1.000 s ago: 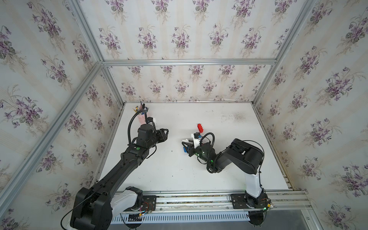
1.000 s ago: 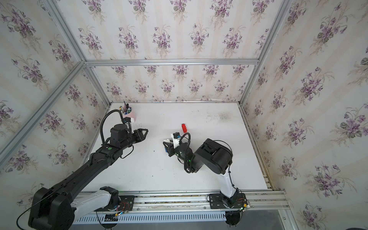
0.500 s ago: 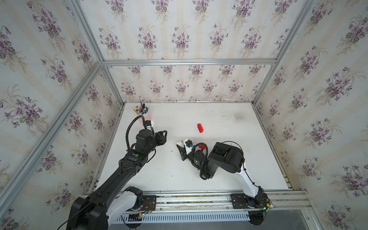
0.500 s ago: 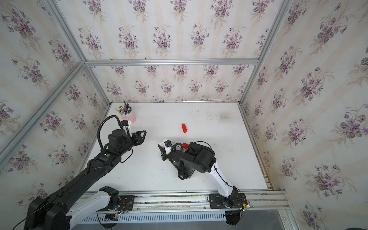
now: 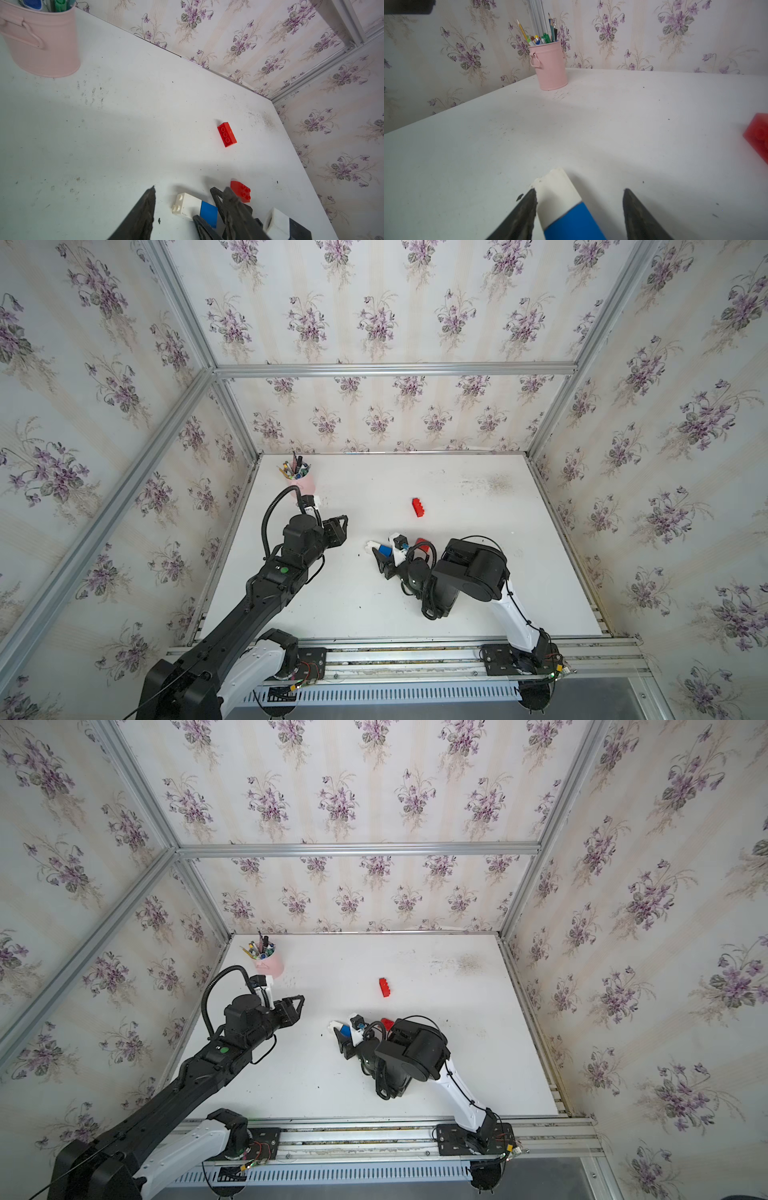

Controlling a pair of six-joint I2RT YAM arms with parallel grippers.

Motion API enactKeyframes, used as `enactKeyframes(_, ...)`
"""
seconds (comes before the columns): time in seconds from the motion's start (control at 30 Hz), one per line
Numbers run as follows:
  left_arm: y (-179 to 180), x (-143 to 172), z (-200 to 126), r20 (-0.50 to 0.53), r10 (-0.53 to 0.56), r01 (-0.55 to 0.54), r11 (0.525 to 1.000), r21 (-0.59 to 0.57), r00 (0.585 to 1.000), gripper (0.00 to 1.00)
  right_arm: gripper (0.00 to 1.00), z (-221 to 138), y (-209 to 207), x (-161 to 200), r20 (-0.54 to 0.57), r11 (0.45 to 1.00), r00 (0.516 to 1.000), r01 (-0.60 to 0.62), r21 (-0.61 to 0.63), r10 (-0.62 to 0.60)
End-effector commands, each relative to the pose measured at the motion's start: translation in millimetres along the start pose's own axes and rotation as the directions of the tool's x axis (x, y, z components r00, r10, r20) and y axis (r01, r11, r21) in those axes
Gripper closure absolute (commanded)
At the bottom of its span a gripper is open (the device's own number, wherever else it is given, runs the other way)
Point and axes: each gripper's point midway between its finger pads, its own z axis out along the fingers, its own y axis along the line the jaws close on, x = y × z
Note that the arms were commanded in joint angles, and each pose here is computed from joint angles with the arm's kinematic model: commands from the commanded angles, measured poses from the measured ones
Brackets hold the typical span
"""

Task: Assemble the letter r with lego
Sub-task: Place the lego brick at the center of the board, then pick up the lego brick from the center of the board.

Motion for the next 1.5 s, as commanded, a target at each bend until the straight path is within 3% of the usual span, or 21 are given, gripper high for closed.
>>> enactKeyframes(0.0, -2, -6, -1, 0.027, 0.007, -0.007, 1.000, 0.004, 1.000, 0.46, 0.36, -10, 5, -51, 0.194, 0.994, 0.975, -0.104, -0.030, 0.108)
enactKeyframes(0.1, -2, -5, -2, 0.022, 0.007, -0.008, 1.000, 0.002, 1.000, 0.46, 0.35, -18, 8, -65, 0.214, 0.997, 0.974, -0.068, -0.033, 0.074)
enactKeyframes(0.23, 2, -5, -4, 0.023, 0.003, -0.003, 1.000, -0.022, 1.000, 0.45, 0.31, -34, 12, -109, 0.281, 1.000, 0.960, 0.007, -0.028, 0.001)
enactKeyframes(0.3, 4, -5, -7, 0.030, 0.008, -0.008, 1.000, -0.028, 0.999, 0.45, 0.28, -36, 17, -126, 0.248, 0.998, 0.968, 0.058, -0.026, -0.049)
enactKeyframes(0.33, 5, -5, -8, 0.036, 0.008, -0.007, 0.999, -0.032, 0.999, 0.45, 0.31, -34, 20, -131, 0.215, 0.997, 0.974, 0.077, -0.027, -0.069)
enactKeyframes(0.5, 6, -10, -13, 0.070, 0.006, -0.003, 0.999, -0.035, 0.998, 0.41, 1.00, -32, 21, -178, 0.130, 0.997, 0.990, 0.057, -0.052, -0.050)
enactKeyframes(0.7, 2, -15, -18, 0.084, 0.017, -0.015, 1.000, -0.023, 0.996, 0.41, 1.00, -33, 27, -246, 0.068, 0.971, 0.997, -0.002, -0.241, 0.019)
enactKeyframes(0.8, 1, -15, -19, 0.086, 0.020, -0.018, 1.000, -0.016, 0.996, 0.41, 1.00, -29, 26, -263, -0.008, 0.911, 0.999, -0.038, -0.411, 0.038)
enactKeyframes(0.93, 1, -16, -21, 0.099, 0.016, -0.015, 1.000, -0.011, 0.995, 0.41, 0.99, -23, 20, -262, -0.103, 0.836, 0.995, -0.072, -0.544, 0.018)
enactKeyframes(1.07, 2, -16, -24, 0.103, 0.031, -0.029, 0.999, -0.021, 0.994, 0.40, 1.00, -5, 19, -237, -0.236, 0.827, 0.967, -0.054, -0.560, -0.097)
enactKeyframes(1.13, 4, -17, -27, 0.108, 0.037, -0.034, 0.999, -0.030, 0.994, 0.40, 1.00, 10, 16, -214, -0.343, 0.837, 0.918, -0.025, -0.547, -0.197)
enactKeyframes(1.23, 7, -17, -30, 0.116, 0.037, -0.033, 0.999, -0.043, 0.992, 0.40, 1.00, 32, 9, -183, -0.468, 0.850, 0.846, -0.034, -0.525, -0.256)
enactKeyframes(1.37, 10, -14, -32, 0.116, 0.033, -0.028, 0.998, -0.052, 0.993, 0.40, 0.81, 57, 5, -145, -0.532, 0.871, 0.777, 0.040, -0.490, -0.336)
enactKeyframes(1.47, 13, -13, -34, 0.115, 0.035, -0.028, 0.998, -0.065, 0.993, 0.40, 0.75, 64, 10, -125, -0.553, 0.858, 0.732, 0.085, -0.506, -0.398)
